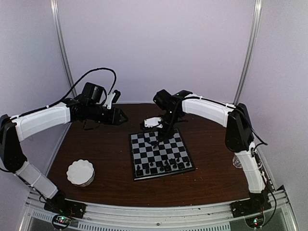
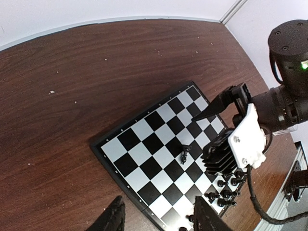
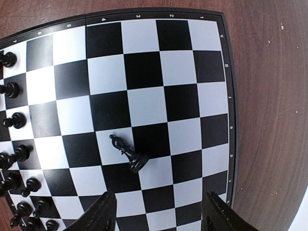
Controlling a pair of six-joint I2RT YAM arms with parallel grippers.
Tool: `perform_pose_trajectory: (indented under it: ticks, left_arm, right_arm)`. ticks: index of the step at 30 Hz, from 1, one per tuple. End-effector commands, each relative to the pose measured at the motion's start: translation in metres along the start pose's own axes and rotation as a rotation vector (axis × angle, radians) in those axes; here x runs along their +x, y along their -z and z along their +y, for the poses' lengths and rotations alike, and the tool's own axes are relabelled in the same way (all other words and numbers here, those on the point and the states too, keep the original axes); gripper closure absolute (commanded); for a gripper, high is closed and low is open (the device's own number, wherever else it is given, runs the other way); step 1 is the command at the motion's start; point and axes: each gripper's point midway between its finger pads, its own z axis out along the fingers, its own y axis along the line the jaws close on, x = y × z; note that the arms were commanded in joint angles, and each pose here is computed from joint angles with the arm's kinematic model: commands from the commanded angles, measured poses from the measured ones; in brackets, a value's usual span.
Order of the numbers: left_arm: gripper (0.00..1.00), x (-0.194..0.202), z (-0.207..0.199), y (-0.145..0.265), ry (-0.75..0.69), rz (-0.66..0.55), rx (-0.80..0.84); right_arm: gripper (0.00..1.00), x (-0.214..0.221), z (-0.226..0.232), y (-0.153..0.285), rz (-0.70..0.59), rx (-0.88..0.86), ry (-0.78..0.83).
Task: Set up the chess pieces on the board
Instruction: Pick up the bishop from the chessboard.
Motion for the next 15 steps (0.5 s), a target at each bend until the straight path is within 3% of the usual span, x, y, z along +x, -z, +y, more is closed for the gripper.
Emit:
perform_pose_trajectory:
  ticks: [1, 15]
  left_arm:
    - [0.51, -0.015, -0.004, 0.009, -0.019, -0.056, 0.025]
    - [0.51, -0.015, -0.004, 0.010, -0.010, -0.056, 0.033]
  right_arm:
    - [0.37, 0.004, -0.001, -0.022, 0.031, -0.011, 0.044]
    - [0.41, 0.005, 0.030, -0.042, 0.001, -0.184, 0.073]
